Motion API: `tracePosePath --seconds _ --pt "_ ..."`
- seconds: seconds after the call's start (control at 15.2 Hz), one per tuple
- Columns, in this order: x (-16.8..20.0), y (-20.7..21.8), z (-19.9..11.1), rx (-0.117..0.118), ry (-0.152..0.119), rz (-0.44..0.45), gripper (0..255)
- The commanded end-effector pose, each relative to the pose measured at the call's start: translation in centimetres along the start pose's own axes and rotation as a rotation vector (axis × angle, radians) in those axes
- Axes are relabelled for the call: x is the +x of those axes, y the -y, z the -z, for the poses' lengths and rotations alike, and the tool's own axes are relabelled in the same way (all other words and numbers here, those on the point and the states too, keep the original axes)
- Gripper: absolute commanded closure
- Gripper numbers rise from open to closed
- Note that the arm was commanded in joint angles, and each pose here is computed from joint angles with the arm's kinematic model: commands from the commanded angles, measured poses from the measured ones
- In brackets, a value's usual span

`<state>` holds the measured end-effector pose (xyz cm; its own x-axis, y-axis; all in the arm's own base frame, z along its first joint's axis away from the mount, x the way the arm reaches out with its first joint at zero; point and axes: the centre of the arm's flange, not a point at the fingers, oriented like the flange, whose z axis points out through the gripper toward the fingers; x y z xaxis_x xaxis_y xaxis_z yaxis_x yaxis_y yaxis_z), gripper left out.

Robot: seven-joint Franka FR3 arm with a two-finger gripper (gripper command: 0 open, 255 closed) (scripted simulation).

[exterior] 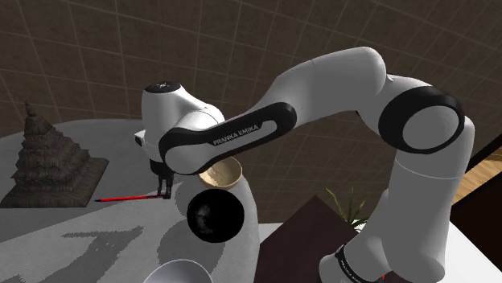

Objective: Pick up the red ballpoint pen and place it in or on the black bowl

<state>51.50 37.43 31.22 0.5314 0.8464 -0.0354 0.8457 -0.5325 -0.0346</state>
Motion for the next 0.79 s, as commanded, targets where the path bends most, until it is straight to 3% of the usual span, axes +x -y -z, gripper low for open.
tracePosePath --seconds 0.0,0.73 --pt "-0.1 -0.1 1.1 0.000 0.000 0.000 255" --pt "-0.3 0.1 6.9 0.000 0.000 0.000 255"
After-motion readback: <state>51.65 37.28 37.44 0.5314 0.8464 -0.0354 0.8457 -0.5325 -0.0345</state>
